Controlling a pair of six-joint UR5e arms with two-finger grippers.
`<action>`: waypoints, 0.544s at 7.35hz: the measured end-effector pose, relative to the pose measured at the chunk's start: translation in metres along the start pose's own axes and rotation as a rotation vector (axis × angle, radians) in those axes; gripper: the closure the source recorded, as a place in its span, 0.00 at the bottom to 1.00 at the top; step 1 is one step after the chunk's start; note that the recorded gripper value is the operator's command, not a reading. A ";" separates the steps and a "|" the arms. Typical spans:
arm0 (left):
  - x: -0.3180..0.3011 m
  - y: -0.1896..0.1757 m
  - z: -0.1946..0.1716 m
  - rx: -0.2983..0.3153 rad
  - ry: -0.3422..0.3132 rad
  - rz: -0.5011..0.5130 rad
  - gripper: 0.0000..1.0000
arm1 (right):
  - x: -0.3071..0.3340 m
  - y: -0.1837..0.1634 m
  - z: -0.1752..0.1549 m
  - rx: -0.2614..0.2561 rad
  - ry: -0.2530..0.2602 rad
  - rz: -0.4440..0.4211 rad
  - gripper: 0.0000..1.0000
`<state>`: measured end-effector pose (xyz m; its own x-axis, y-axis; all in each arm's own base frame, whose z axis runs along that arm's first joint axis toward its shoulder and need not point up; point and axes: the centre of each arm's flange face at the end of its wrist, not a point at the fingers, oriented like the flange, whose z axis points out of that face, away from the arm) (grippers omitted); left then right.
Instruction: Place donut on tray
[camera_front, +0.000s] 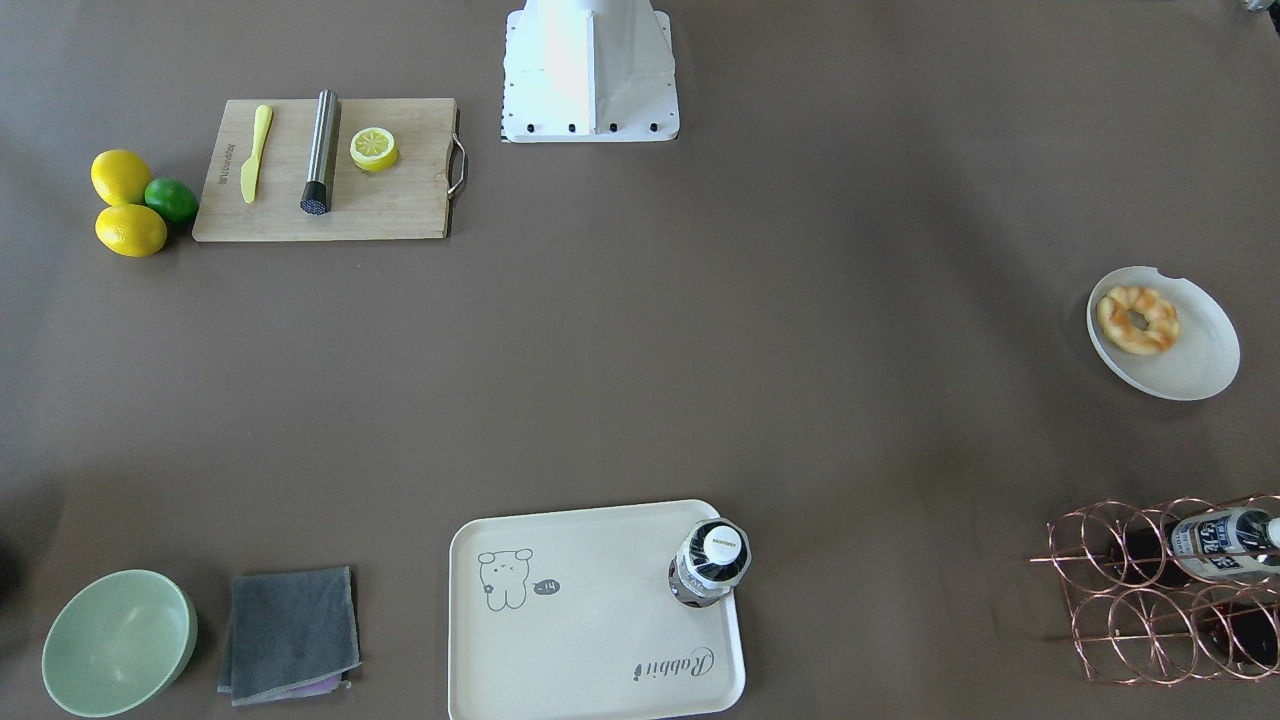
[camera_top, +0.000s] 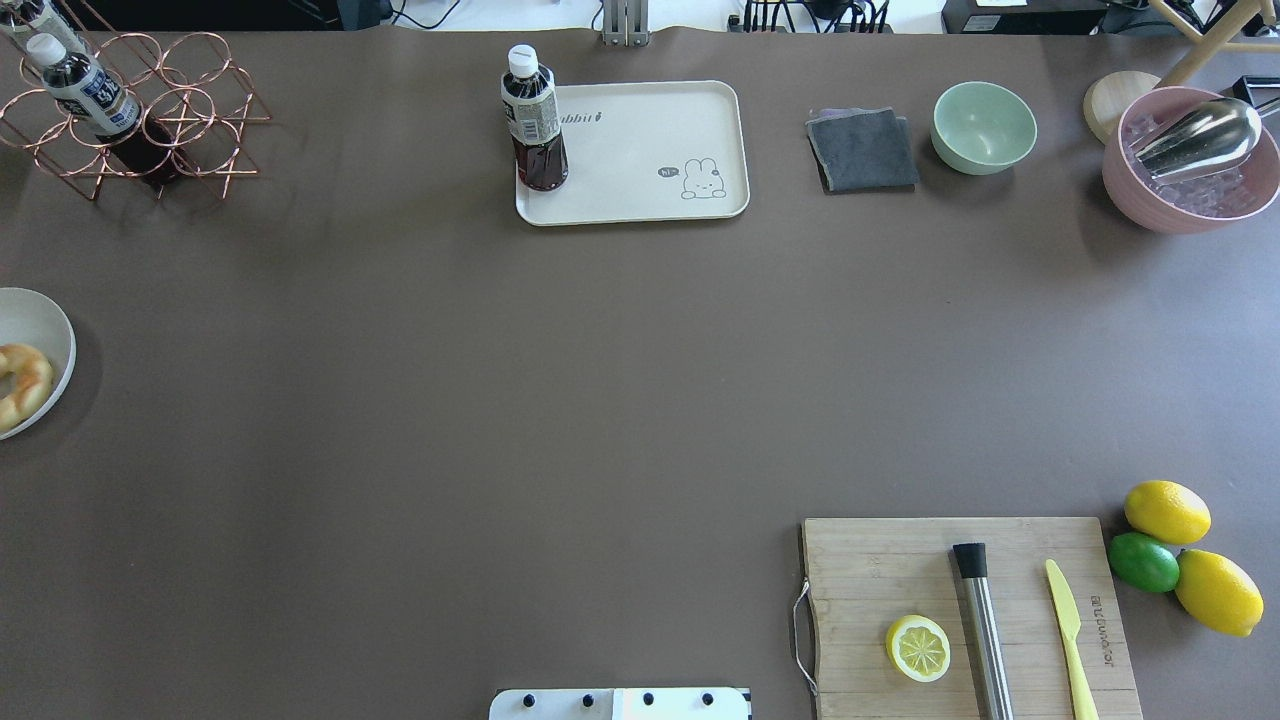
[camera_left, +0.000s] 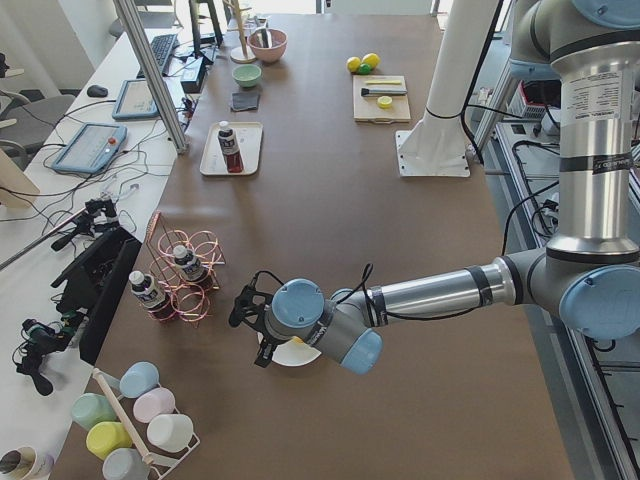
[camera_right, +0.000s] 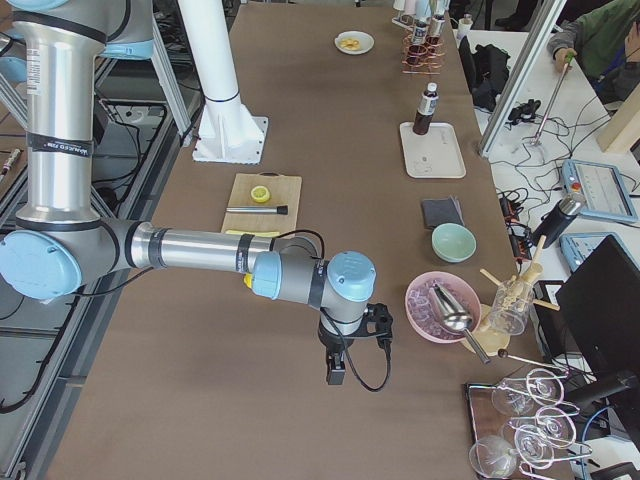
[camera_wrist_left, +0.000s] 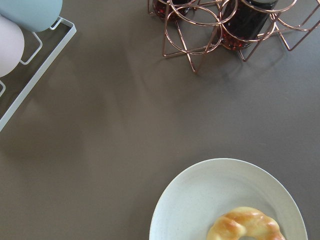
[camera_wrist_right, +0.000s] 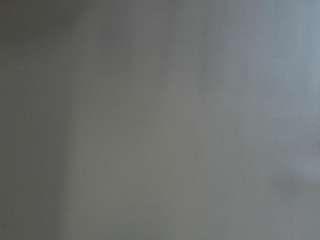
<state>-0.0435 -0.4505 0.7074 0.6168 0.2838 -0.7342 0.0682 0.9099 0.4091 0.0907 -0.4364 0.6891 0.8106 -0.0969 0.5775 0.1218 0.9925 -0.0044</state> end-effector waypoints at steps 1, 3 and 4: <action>-0.002 0.002 0.002 -0.002 0.001 -0.003 0.02 | 0.000 0.000 0.000 0.000 -0.001 0.000 0.00; -0.003 0.004 0.022 -0.038 0.006 -0.003 0.02 | 0.000 0.000 0.000 0.000 -0.002 0.000 0.00; -0.009 0.012 0.040 -0.079 0.009 -0.018 0.04 | -0.001 -0.001 -0.001 0.002 -0.002 -0.001 0.00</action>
<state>-0.0170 -0.4546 0.7409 0.6086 0.2701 -0.7461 0.0170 0.9356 0.3526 0.0903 -0.4374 0.6882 0.8093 -0.0976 0.5792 0.1216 0.9926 -0.0026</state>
